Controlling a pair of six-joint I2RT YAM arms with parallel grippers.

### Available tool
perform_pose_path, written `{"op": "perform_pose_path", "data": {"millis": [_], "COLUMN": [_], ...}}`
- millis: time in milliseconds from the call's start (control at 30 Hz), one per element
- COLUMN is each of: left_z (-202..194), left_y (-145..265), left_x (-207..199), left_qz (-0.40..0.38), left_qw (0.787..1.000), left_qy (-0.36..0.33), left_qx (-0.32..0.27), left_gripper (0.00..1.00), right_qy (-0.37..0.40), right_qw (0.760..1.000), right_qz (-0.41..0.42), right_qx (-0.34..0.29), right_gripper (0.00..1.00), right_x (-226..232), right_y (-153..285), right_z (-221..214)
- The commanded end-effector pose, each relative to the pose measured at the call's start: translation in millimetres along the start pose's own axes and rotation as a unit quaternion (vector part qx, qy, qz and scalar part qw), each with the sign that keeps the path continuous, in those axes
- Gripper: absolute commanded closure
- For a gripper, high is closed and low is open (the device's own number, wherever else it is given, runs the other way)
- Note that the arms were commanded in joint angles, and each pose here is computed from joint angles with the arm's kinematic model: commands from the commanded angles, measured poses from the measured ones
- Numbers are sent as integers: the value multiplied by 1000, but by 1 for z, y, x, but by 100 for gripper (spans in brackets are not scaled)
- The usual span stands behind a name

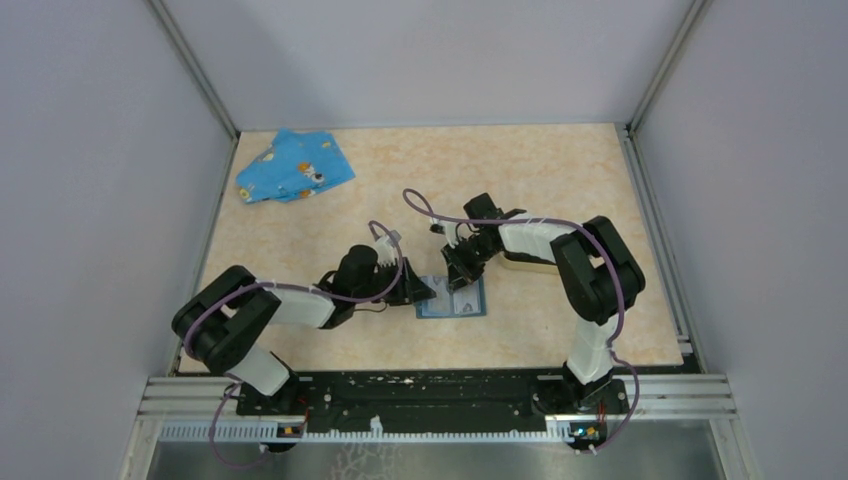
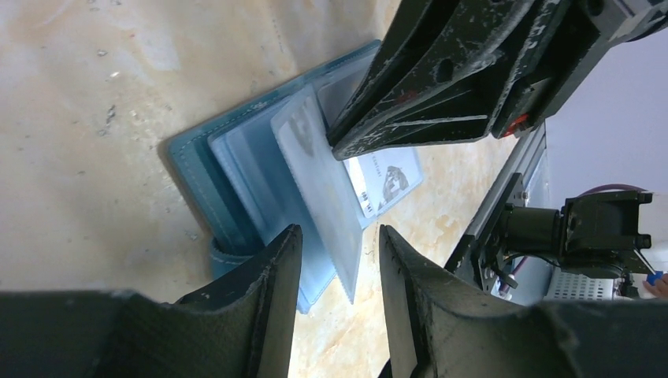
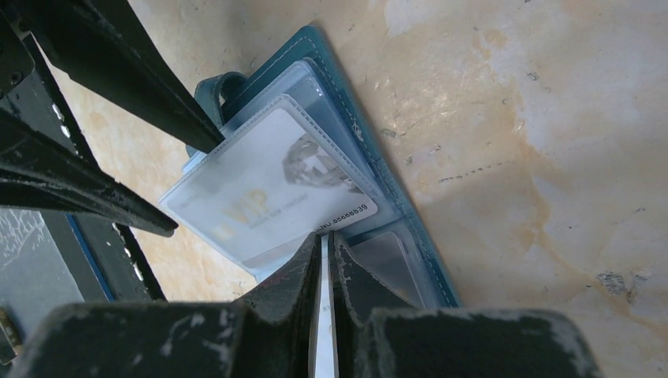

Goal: Put the credit cards into the card holder
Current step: Turn over the card slot in the card holder.

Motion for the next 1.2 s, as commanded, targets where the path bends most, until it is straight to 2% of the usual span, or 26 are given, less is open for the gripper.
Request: {"op": "perform_pose_path", "data": {"millis": [0,300,467,567,1033,1167], "left_z": [7,5,9,9,-10,-6], "left_y": [-7,-12,-13,-17,-53,-54], "left_x": [-18,-25,-36,-44,-65,-70], "left_qz": [-31,-47,-67,-79,-101,-114], "left_qw": [999,999,998,997,993,992], "left_qy": [-14,-10,-12,-18,-30,-40], "left_qx": [-4,1,-2,1,44,38], "left_gripper": [53,56,60,60,50,48], "right_qy": [11,16,36,42,20,29], "right_qw": [1000,1000,998,996,987,979], "right_qz": [-1,10,16,7,-25,-50], "right_qx": [-2,-9,-46,-73,-157,-194], "right_gripper": [92,91,77,75,75,75], "right_x": [1,6,12,9,-15,-21], "right_y": [-3,2,28,46,109,138], "right_z": [10,16,32,39,52,56]}}
Point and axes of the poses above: each gripper's point midway between its finger pads, its own y axis back along the fingers, its own x axis along the line the jaws close on, z = x × y, the point moved 1 cm from there along y, back along the fingers
